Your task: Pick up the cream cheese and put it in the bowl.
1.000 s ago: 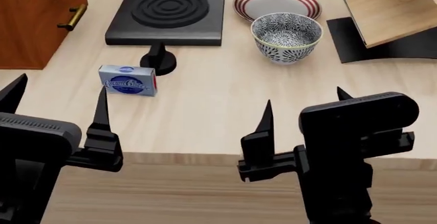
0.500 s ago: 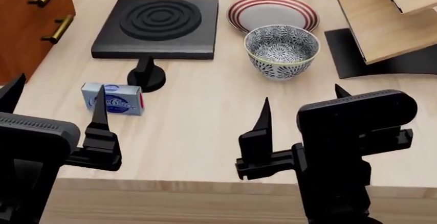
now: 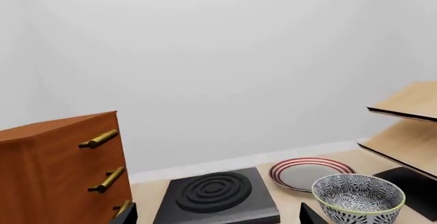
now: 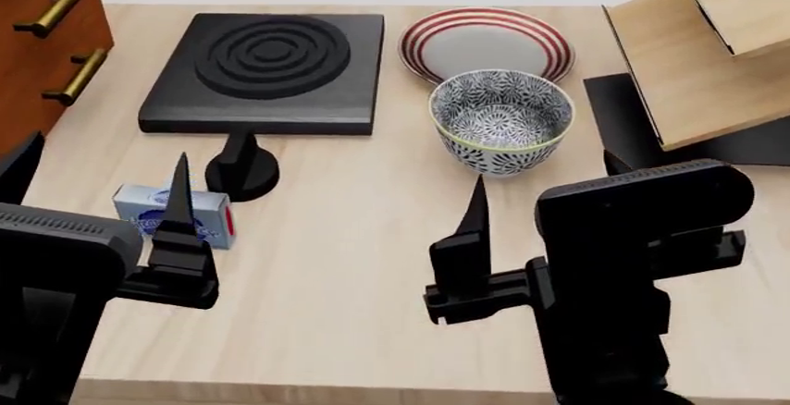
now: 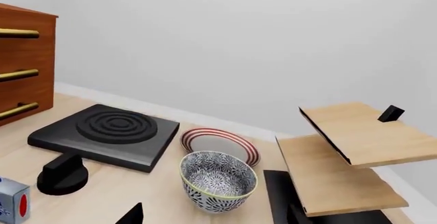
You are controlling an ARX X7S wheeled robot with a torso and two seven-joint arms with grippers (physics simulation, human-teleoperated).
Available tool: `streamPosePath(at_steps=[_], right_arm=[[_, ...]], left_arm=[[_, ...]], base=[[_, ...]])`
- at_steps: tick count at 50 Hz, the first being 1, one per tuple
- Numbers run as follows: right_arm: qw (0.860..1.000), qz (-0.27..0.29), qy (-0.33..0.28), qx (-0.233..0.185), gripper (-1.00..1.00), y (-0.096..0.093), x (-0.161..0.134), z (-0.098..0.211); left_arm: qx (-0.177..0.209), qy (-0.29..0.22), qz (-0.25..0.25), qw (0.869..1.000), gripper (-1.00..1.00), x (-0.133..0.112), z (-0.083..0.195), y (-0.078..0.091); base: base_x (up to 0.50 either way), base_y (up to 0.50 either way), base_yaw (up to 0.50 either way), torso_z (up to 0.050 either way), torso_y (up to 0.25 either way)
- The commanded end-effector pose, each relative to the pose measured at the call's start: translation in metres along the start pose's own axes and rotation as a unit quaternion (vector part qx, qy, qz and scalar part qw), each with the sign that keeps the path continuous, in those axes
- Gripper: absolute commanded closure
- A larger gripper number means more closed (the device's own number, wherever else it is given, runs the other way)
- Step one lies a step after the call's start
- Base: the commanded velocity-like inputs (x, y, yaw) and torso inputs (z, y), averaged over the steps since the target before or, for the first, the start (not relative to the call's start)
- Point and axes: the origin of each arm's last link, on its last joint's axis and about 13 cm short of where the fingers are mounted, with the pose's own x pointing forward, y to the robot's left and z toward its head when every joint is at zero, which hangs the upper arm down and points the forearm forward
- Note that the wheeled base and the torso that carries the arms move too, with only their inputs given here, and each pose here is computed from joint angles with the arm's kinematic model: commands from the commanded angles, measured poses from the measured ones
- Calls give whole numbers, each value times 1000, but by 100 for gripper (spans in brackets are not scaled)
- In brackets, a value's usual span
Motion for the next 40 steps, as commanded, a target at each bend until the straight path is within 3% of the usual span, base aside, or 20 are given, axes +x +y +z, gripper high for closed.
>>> streamPosePath(at_steps=[1,40], right_arm=[[1000,0,0,0,-100,0,0,1],[1000,2,3,-6,-100,2,1,1]], left_arm=[[1,-1,1,1000,-100,0,0,0],[0,0,2,1000,-100,0,0,1]], base=[[203,0,0,0,0],[211,27,0,0,0]])
